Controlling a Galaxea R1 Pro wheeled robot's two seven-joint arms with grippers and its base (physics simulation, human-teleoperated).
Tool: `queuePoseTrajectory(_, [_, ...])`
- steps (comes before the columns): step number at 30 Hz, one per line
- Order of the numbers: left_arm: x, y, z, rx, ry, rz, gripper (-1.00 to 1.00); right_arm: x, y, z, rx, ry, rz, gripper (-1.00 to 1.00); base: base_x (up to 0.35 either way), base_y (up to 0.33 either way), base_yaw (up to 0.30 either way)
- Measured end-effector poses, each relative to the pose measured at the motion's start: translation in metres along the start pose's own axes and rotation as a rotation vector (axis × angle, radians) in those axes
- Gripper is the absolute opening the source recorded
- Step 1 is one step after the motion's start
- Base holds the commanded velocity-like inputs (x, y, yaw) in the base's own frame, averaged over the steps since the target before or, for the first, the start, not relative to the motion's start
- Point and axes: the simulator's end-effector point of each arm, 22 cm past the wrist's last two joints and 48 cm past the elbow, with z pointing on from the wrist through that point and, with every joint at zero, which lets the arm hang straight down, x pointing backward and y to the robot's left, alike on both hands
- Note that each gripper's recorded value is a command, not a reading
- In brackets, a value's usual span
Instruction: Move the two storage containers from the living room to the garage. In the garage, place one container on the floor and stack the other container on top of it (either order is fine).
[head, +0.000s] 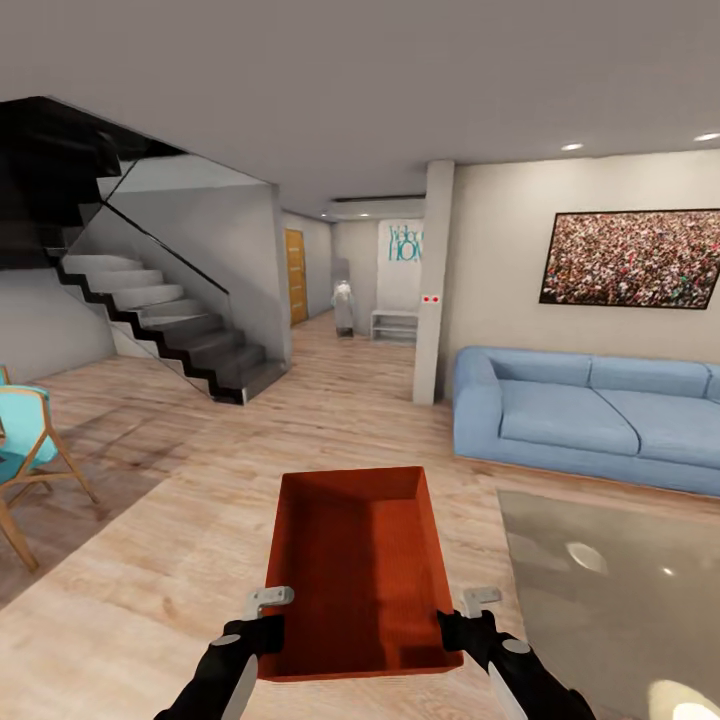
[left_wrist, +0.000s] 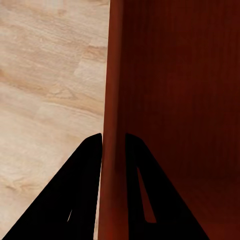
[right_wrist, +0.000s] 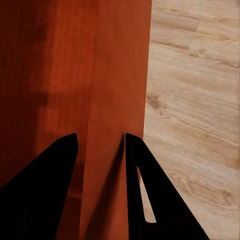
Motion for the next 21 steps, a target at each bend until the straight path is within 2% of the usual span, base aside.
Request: queuePoseTrajectory(21, [0.0000, -0.0001, 0.0000, 0.000, 0.001, 0.002, -1.00, 0.0003, -0.0001, 0.0000, 0.000, 0.001, 0.000, -1.00, 0.324, 0.000, 0.000])
